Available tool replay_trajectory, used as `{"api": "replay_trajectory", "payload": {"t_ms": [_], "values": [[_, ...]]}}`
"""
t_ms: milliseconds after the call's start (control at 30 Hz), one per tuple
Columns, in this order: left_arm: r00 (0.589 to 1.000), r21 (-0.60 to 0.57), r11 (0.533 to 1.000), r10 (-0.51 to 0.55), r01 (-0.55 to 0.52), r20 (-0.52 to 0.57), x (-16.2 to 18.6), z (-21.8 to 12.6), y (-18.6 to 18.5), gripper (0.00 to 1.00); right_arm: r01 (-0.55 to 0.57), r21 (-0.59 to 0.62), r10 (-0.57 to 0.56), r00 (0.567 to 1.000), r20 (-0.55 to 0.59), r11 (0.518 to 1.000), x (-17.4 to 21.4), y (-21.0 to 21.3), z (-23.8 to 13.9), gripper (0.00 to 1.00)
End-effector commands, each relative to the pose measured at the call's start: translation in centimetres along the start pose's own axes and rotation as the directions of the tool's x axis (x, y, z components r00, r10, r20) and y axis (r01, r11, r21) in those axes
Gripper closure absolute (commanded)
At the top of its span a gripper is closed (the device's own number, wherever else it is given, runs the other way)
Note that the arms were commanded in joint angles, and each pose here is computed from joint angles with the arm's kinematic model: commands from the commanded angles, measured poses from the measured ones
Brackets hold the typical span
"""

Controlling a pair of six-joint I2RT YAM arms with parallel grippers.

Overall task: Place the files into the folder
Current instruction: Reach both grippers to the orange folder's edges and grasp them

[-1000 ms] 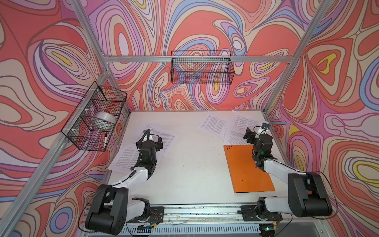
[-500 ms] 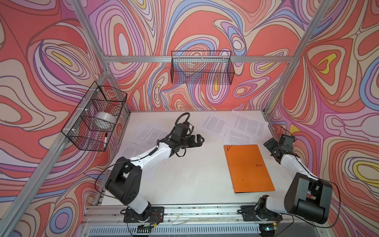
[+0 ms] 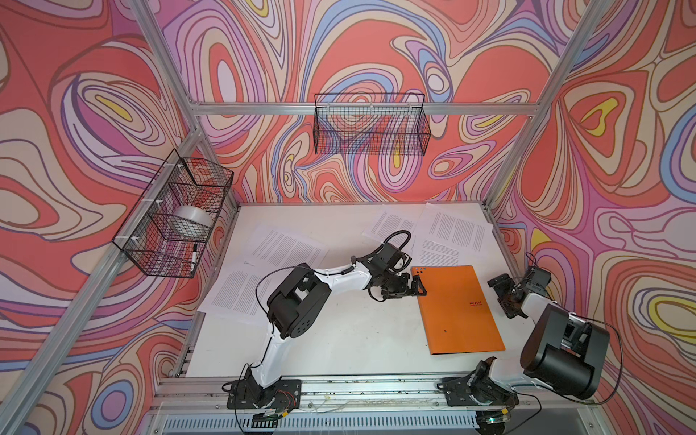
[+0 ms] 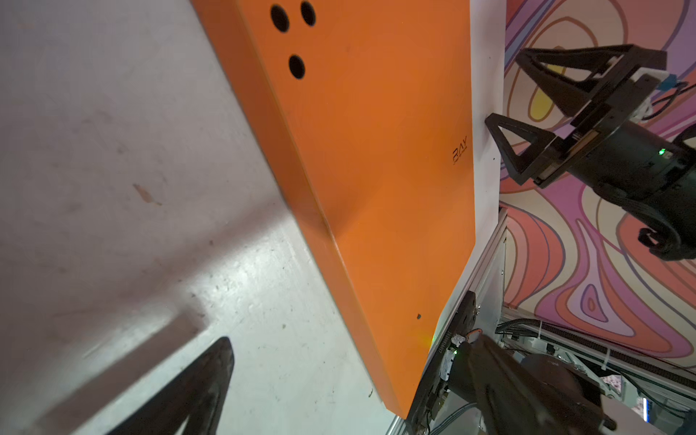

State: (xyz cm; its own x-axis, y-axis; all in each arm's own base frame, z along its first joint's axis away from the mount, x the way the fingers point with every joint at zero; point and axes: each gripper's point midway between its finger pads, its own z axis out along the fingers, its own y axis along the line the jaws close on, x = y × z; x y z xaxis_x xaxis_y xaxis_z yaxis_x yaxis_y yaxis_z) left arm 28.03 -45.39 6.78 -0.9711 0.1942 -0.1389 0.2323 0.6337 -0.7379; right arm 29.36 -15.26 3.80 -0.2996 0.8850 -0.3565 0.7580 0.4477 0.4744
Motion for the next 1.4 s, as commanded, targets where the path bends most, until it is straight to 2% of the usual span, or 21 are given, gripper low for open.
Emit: {"api": "replay_trajectory", "payload": {"t_ms": [0,300,433,533,733,867,967,1033,1133,1367], "values": [[0.998,0.016,0.998,-0.059,0.06,-0.037,0.0,1.0,-0.2,0.03,-0.036,0.026,0.041,0.98,-0.193,0.999,4.7,-1.4,0.6,0.11],[0.981,0.009,0.981,-0.192,0.192,0.003,-1.8,1.9,1.5,0.06,-0.015,-0.022,0.006,0.935,-0.355,1.0,9.9,-0.3,-0.5,0.13],[0.969,0.01,0.969,-0.246,0.246,0.021,-2.8,1.2,2.8,0.08,-0.052,-0.059,0.022,0.902,-0.43,0.997,12.4,0.4,-0.9,0.15],[0.955,0.018,0.955,-0.296,0.295,0.029,-3.2,0.6,4.1,0.11,-0.005,-0.086,-0.034,0.896,-0.442,0.996,13.7,2.2,-1.5,0.15],[0.937,-0.011,0.939,-0.342,0.344,0.074,-4.4,-1.9,7.3,0.14,-0.024,-0.157,-0.059,0.863,-0.501,0.987,17.1,5.4,-2.3,0.15],[0.921,-0.028,0.927,-0.368,0.375,0.13,-5.8,-5.3,10.4,0.16,-0.024,-0.222,-0.099,0.843,-0.528,0.975,19.6,8.5,-2.6,0.15],[0.926,-0.051,0.933,-0.347,0.357,0.148,-6.7,-7.5,12.2,0.16,0.063,-0.254,-0.186,0.846,-0.499,0.965,20.3,10.5,-2.7,0.15],[0.934,-0.112,0.93,-0.337,0.35,0.12,-6.3,-8.5,13.4,0.17,0.071,-0.299,-0.215,0.851,-0.48,0.951,20.2,11.8,-2.7,0.15],[0.949,-0.158,0.937,-0.3,0.312,0.094,-5.7,-8.7,13.9,0.17,0.114,-0.349,-0.282,0.831,-0.48,0.93,20.4,13.0,-2.4,0.17],[0.959,-0.195,0.939,-0.275,0.283,0.064,-4.6,-8.7,14.6,0.19,0.227,-0.289,-0.346,0.805,-0.482,0.93,20.9,11.6,-1.7,0.18]]}}
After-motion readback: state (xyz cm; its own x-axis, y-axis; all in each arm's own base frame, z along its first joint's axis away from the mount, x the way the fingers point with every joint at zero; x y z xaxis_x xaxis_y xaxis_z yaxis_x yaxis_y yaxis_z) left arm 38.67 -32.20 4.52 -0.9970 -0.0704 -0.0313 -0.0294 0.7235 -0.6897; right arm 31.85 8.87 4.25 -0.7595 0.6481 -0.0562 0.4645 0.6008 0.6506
